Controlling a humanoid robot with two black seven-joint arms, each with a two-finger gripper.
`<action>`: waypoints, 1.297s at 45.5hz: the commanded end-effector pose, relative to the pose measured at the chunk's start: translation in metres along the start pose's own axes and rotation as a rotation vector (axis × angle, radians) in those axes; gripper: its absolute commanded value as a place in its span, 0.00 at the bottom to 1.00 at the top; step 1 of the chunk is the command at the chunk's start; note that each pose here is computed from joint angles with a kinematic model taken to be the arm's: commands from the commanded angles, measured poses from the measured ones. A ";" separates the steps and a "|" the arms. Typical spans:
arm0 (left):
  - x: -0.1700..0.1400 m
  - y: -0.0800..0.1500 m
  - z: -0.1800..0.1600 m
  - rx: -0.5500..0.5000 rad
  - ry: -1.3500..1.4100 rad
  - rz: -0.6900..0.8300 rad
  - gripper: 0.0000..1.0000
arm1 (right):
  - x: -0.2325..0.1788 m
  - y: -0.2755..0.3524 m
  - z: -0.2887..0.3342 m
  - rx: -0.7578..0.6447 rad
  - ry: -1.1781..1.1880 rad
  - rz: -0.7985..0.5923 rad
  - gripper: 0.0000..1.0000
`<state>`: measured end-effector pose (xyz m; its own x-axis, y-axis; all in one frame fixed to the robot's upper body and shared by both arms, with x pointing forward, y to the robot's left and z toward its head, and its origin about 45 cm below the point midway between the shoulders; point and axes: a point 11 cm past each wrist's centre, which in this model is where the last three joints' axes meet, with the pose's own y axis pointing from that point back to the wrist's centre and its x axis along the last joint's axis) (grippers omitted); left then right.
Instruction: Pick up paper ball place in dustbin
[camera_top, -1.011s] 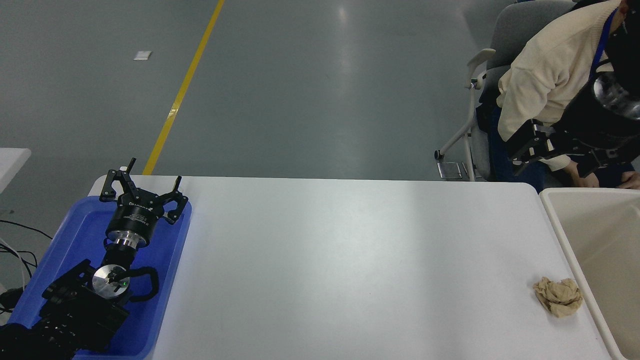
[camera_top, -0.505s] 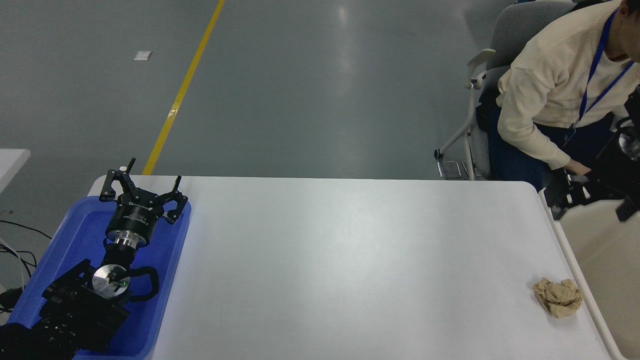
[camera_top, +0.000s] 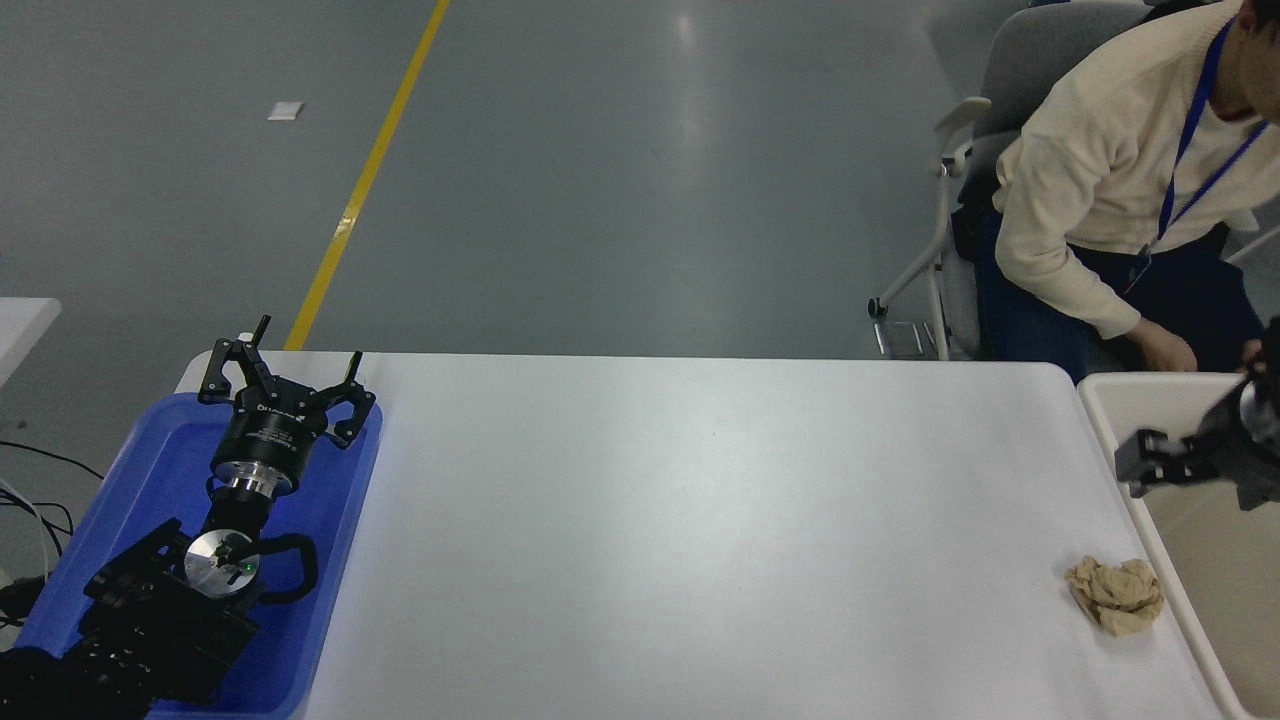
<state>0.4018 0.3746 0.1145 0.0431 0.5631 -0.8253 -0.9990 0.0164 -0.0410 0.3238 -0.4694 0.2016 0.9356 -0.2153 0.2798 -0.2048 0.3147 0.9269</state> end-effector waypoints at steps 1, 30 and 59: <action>0.000 0.000 0.000 0.000 0.000 0.001 1.00 | -0.019 -0.048 0.009 -0.010 -0.073 0.023 0.90; 0.000 0.000 0.000 -0.001 0.001 -0.001 1.00 | -0.056 -0.098 0.002 0.022 -0.178 -0.003 0.90; 0.000 0.000 0.000 -0.001 0.001 -0.001 1.00 | -0.071 -0.119 -0.020 0.049 -0.198 0.012 0.83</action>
<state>0.4018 0.3746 0.1146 0.0432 0.5631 -0.8252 -0.9990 0.0162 -0.0413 0.2920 -0.4782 0.0796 0.8614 -0.3831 0.3335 -0.2356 0.2802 0.9306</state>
